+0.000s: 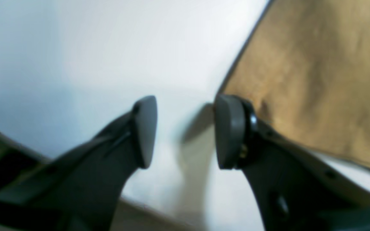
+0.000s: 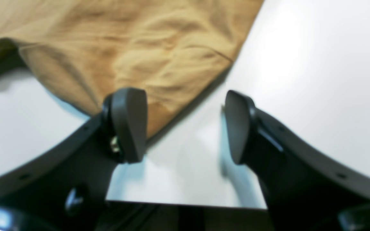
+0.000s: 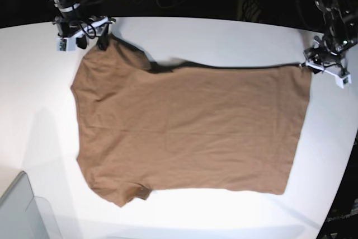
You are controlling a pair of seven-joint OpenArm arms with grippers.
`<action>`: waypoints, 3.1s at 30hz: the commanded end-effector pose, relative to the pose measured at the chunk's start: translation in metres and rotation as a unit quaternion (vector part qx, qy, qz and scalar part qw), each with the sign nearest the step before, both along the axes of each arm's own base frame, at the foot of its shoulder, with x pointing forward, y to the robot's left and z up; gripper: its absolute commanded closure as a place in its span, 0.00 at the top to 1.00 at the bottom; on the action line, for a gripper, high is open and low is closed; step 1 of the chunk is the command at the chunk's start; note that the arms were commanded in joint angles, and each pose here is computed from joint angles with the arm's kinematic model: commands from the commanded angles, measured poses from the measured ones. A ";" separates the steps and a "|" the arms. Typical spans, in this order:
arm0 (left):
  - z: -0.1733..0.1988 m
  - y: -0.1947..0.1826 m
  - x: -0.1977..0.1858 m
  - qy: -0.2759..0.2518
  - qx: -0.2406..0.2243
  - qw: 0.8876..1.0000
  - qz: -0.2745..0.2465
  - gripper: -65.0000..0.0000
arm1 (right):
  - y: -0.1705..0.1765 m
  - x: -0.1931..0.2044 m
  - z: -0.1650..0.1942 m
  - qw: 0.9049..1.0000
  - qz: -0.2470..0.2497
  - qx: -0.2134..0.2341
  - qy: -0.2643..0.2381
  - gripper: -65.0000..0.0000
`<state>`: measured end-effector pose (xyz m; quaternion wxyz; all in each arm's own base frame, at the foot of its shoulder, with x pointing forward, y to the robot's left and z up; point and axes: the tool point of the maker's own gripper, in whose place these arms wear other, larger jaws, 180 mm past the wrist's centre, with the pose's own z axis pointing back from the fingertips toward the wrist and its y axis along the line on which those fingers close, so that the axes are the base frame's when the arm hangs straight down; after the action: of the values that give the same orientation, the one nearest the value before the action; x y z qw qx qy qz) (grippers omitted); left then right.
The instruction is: Layout the t-shirt on the table in an organized manner, then fold the t-shirt properly
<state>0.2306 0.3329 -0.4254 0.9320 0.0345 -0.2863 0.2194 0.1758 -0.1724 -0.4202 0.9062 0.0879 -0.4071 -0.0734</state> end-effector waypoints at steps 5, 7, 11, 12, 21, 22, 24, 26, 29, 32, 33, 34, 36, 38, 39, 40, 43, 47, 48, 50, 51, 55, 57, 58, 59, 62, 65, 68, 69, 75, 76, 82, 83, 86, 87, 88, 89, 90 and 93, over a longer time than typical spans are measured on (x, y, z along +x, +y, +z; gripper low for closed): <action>0.004 -0.011 0.009 -0.002 0.006 1.000 -0.024 0.44 | -0.001 0.005 0.008 1.000 0.001 -0.001 -0.019 0.60; 0.002 -0.015 0.008 -0.002 -0.001 1.000 -0.020 0.44 | -0.001 0.005 0.008 1.000 0.001 -0.001 -0.019 0.60; 0.019 -0.019 0.011 -0.020 0.011 0.999 -0.033 0.44 | -0.001 0.004 0.008 1.000 0.001 -0.001 -0.018 0.60; 0.023 -0.020 0.008 -0.023 0.017 0.999 -0.039 0.44 | -0.001 0.004 0.008 1.000 0.001 -0.001 -0.018 0.60; 0.031 -0.023 0.006 -0.033 0.029 0.998 -0.047 0.44 | -0.001 0.005 0.008 1.000 0.001 -0.001 -0.019 0.60; 0.027 -0.021 0.008 -0.030 0.025 0.998 -0.043 0.44 | -0.001 0.005 0.008 1.000 0.001 -0.001 -0.019 0.60; 0.023 -0.019 0.012 -0.028 0.019 0.999 -0.036 0.44 | -0.001 0.005 0.008 1.000 0.001 -0.001 -0.019 0.60; 0.016 -0.018 0.011 -0.021 0.015 0.999 -0.031 0.44 | -0.001 0.005 0.008 1.000 0.001 -0.001 -0.019 0.60; 0.008 -0.015 0.007 -0.009 0.011 1.000 -0.027 0.44 | -0.001 0.005 0.008 1.000 0.001 -0.001 -0.019 0.60; 0.011 -0.016 0.015 -0.015 0.010 0.999 -0.028 0.44 | -0.001 0.005 0.008 1.000 0.001 -0.001 -0.019 0.60; 0.009 -0.016 0.015 -0.014 0.008 1.000 -0.027 0.44 | -0.001 0.005 0.008 1.000 0.001 -0.001 -0.019 0.60; 0.009 -0.016 0.015 -0.013 0.007 1.000 -0.026 0.44 | -0.001 0.005 0.008 1.000 0.001 -0.001 -0.019 0.60; 0.005 -0.016 0.013 -0.008 0.005 1.000 -0.024 0.44 | -0.001 0.004 0.008 1.000 0.001 -0.001 -0.018 0.60; 0.002 -0.015 0.012 -0.004 0.003 1.000 -0.022 0.44 | -0.001 0.003 0.007 1.000 0.001 -0.001 -0.017 0.60; 0.001 -0.015 0.013 -0.004 0.002 1.000 -0.021 0.43 | -0.001 0.003 0.007 1.000 0.001 -0.001 -0.017 0.60; 0.003 -0.016 0.017 -0.008 0.001 1.000 -0.021 0.43 | -0.001 0.003 0.007 1.000 0.001 -0.001 -0.017 0.60; 0.003 -0.015 0.019 -0.009 0.000 1.000 -0.020 0.25 | -0.001 0.003 0.007 1.000 0.001 -0.001 -0.017 0.60; 0.004 -0.016 0.020 -0.011 0.000 1.000 -0.020 0.00 | -0.001 0.001 0.006 1.000 0.002 0.000 -0.013 0.60; 0.004 -0.016 0.020 -0.011 0.000 1.000 -0.020 0.00 | 0.000 0.000 0.005 1.000 0.002 0.000 -0.011 0.60; 0.006 -0.016 0.022 -0.014 0.001 1.000 -0.021 0.01 | 0.000 -0.003 0.004 1.000 0.002 0.000 -0.008 0.60; 0.006 -0.016 0.020 -0.014 -0.001 1.000 -0.020 0.00 | 0.000 -0.005 0.003 1.000 0.003 0.000 -0.006 0.60; 0.007 -0.016 0.019 -0.014 -0.003 1.000 -0.018 0.00 | 0.015 -0.007 0.001 1.000 0.020 0.011 -0.002 0.60; 0.006 -0.015 0.018 -0.012 -0.002 1.000 -0.018 0.00 | 0.017 -0.006 0.001 1.000 0.022 0.012 -0.002 0.60; 0.006 -0.015 0.018 -0.012 -0.001 1.000 -0.018 0.00 | 0.017 -0.005 0.002 1.000 0.022 0.012 -0.004 0.60; 0.006 -0.015 0.018 -0.012 -0.002 1.000 -0.018 0.00 | 0.017 -0.005 0.001 1.000 0.021 0.012 -0.003 0.60; 0.006 -0.016 0.018 -0.012 -0.003 1.000 -0.018 0.00 | 0.017 -0.001 0.002 1.000 0.022 0.012 -0.006 0.60; 0.006 -0.016 0.018 -0.012 -0.003 1.000 -0.018 0.00 | 0.019 0.000 -0.004 1.000 0.021 0.018 0.000 0.60; 0.006 -0.016 0.018 -0.012 -0.003 1.000 -0.018 0.00 | 0.021 -0.007 -0.017 0.999 0.018 0.030 0.017 0.60; 0.006 -0.016 0.018 -0.012 -0.003 1.000 -0.018 0.00 | 0.022 -0.008 -0.019 0.999 0.017 0.032 0.019 0.60; 0.006 -0.016 0.018 -0.013 -0.003 1.000 -0.018 0.00 | 0.036 -0.011 -0.024 0.998 0.031 0.044 0.026 0.56; 0.006 -0.016 0.018 -0.013 -0.003 1.000 -0.018 0.00 | 0.038 -0.011 -0.024 0.998 0.035 0.046 0.026 0.51; 0.014 -0.016 0.023 -0.024 0.002 0.999 -0.022 0.00 | 0.044 -0.008 -0.023 0.998 0.046 0.048 0.025 0.04; 0.020 -0.017 0.026 -0.032 0.005 0.999 -0.026 0.00 | 0.043 -0.008 -0.023 0.998 0.046 0.047 0.025 0.00; 0.038 -0.021 0.036 -0.057 0.016 0.998 -0.037 0.00 | 0.041 -0.006 -0.017 0.998 0.048 0.041 0.018 0.00; 0.045 -0.023 0.039 -0.065 0.019 0.997 -0.041 0.00 | 0.040 -0.002 -0.012 0.998 0.049 0.036 0.010 0.00; 0.051 -0.024 0.041 -0.073 0.022 0.996 -0.044 0.00 | 0.036 0.000 -0.006 0.998 0.052 0.027 0.004 0.00; 0.056 -0.025 0.043 -0.080 0.025 0.995 -0.047 0.00 | 0.033 0.002 0.000 0.998 0.056 0.019 -0.003 0.00; 0.060 -0.026 0.045 -0.086 0.027 0.995 -0.049 0.00 | 0.032 0.003 0.005 0.998 0.059 0.013 -0.005 0.00; 0.071 -0.027 0.050 -0.100 0.035 0.993 -0.055 0.00 | 0.028 0.016 0.025 0.997 0.069 -0.007 -0.025 0.00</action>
<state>0.2726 0.2994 -0.3691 0.9162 0.0203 -0.3644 0.1656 0.1798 -0.1435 -0.4095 0.9133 0.1088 -0.3924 -0.0063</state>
